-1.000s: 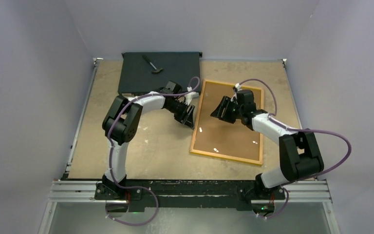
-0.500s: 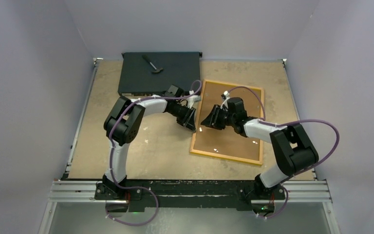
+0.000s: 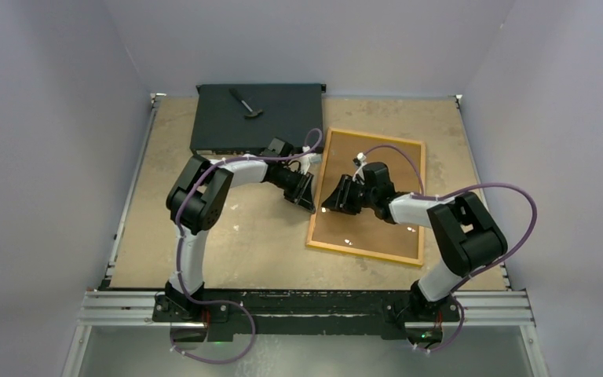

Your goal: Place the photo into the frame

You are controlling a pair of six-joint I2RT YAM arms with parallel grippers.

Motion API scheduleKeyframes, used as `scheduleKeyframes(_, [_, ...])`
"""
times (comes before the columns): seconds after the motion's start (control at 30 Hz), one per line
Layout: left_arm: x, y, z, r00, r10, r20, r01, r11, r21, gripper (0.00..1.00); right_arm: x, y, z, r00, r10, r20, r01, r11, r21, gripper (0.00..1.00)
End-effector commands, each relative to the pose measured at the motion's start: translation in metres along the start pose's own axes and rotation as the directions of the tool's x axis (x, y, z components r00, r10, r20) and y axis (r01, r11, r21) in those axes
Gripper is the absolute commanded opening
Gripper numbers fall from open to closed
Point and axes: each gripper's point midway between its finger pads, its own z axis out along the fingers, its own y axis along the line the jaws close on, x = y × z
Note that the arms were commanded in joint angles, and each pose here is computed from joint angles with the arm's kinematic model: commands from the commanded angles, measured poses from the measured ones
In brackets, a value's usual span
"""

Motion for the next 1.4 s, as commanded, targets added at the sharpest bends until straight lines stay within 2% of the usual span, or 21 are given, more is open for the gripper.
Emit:
scheduleKeyframes(0.0, [0.019, 0.008, 0.008, 0.999, 0.000, -0.037, -0.001, 0.999, -0.034, 0.14, 0.011, 0.001, 0.004, 1.000, -0.007, -0.027, 0.007, 1.000, -0.021, 0.43])
scheduleKeyframes(0.4, [0.020, 0.005, 0.007, 0.999, 0.001, -0.039, -0.002, 1.000, -0.023, 0.12, 0.021, 0.006, 0.011, 0.999, -0.003, -0.052, 0.002, 0.999, -0.034, 0.43])
scheduleKeyframes(1.17, [0.026, 0.005, 0.010, 0.998, -0.012, -0.054, 0.012, 1.000, -0.008, 0.07, 0.015, 0.012, 0.021, 1.000, 0.009, -0.027, -0.010, 0.998, -0.065, 0.38])
scheduleKeyframes(1.3, [0.027, 0.005, 0.009, 0.998, -0.012, -0.057, 0.011, 1.000, -0.010, 0.06, 0.011, 0.031, 0.011, 0.999, -0.026, -0.036, 0.021, 0.992, -0.124, 0.36])
scheduleKeyframes(1.37, [0.027, 0.004, 0.008, 0.998, -0.008, -0.058, 0.008, 1.000, -0.009, 0.05, 0.014, 0.036, 0.000, 0.998, -0.033, -0.048, 0.027, 0.992, -0.126, 0.39])
